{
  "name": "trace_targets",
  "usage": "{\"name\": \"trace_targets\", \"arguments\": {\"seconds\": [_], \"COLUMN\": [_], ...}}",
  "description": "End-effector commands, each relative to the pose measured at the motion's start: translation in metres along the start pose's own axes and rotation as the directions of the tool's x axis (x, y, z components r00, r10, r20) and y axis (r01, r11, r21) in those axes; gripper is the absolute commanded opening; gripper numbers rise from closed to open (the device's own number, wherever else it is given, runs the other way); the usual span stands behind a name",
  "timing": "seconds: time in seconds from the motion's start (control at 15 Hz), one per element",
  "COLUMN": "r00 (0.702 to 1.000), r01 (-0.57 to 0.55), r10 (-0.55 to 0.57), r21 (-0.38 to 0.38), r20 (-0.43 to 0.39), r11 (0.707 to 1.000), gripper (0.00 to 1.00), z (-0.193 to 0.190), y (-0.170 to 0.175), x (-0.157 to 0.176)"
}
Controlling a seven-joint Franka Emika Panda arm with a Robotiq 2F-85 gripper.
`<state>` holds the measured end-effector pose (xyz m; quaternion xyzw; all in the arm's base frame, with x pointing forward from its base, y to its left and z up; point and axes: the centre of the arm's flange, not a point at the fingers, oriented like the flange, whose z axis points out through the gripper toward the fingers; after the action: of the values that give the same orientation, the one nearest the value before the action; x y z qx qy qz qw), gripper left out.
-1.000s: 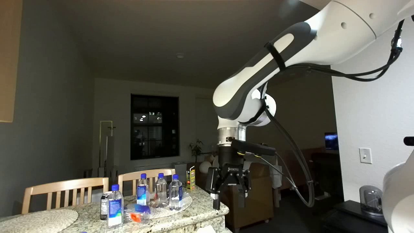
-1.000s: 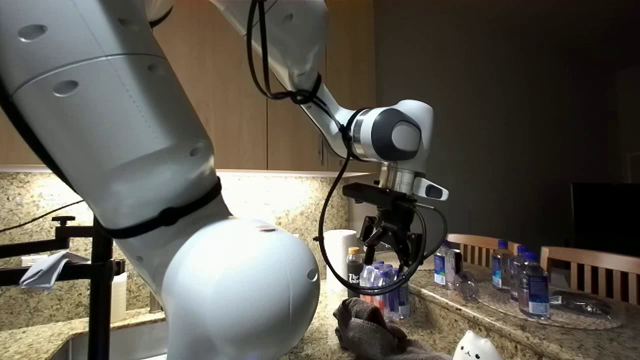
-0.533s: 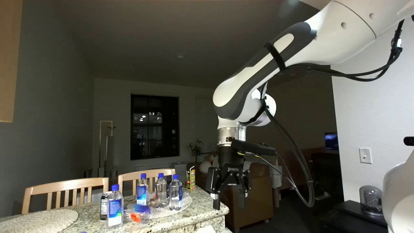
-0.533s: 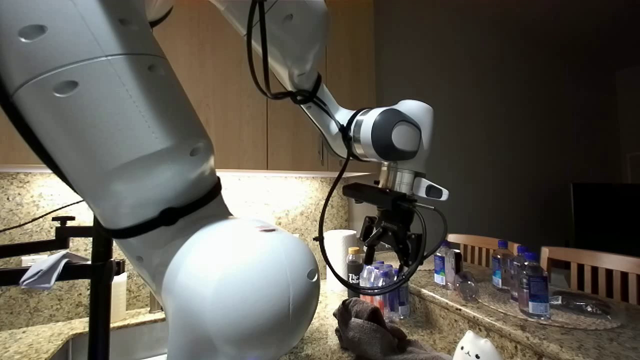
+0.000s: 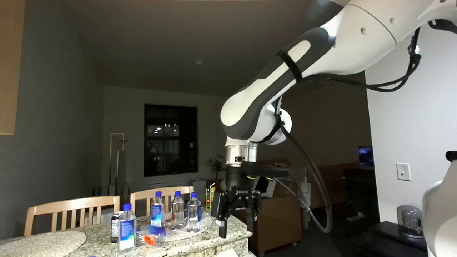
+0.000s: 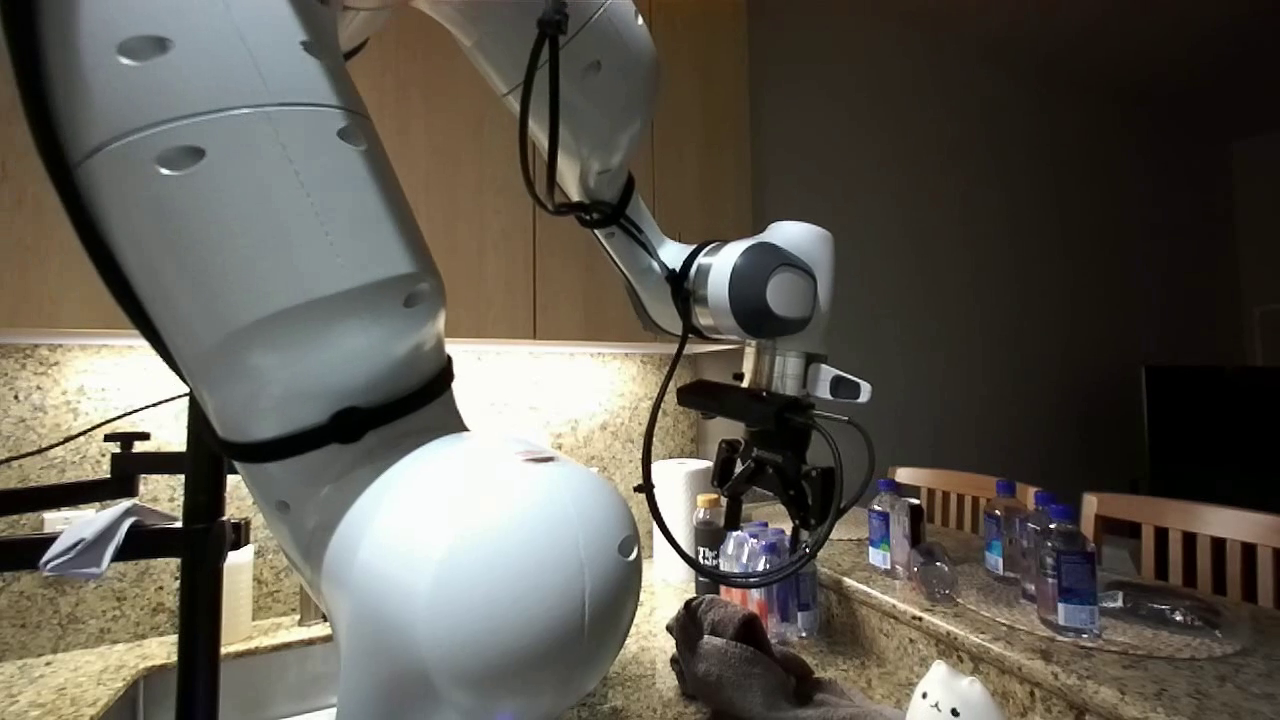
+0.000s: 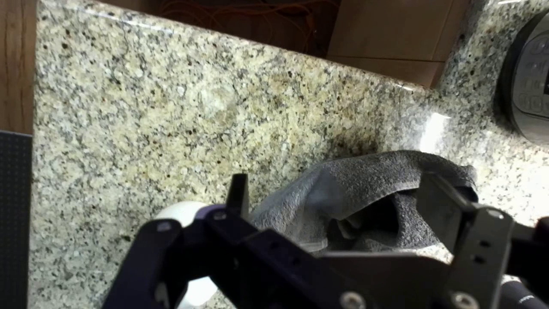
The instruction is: Move the grey towel to the right.
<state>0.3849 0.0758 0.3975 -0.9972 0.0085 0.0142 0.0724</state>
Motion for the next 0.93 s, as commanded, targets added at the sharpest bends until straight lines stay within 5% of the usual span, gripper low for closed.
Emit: {"name": "trace_targets", "arguments": {"seconds": [0.0, 0.87], "r00": [0.998, 0.975], "r01": [0.047, 0.223], "r10": [-0.048, -0.223], "r21": [-0.031, 0.01], "r20": [-0.042, -0.021], "r11": [0.998, 0.975], "gripper": [1.0, 1.0], "z": [0.018, 0.091], "y": [-0.03, -0.125], "x": [0.028, 0.077]}}
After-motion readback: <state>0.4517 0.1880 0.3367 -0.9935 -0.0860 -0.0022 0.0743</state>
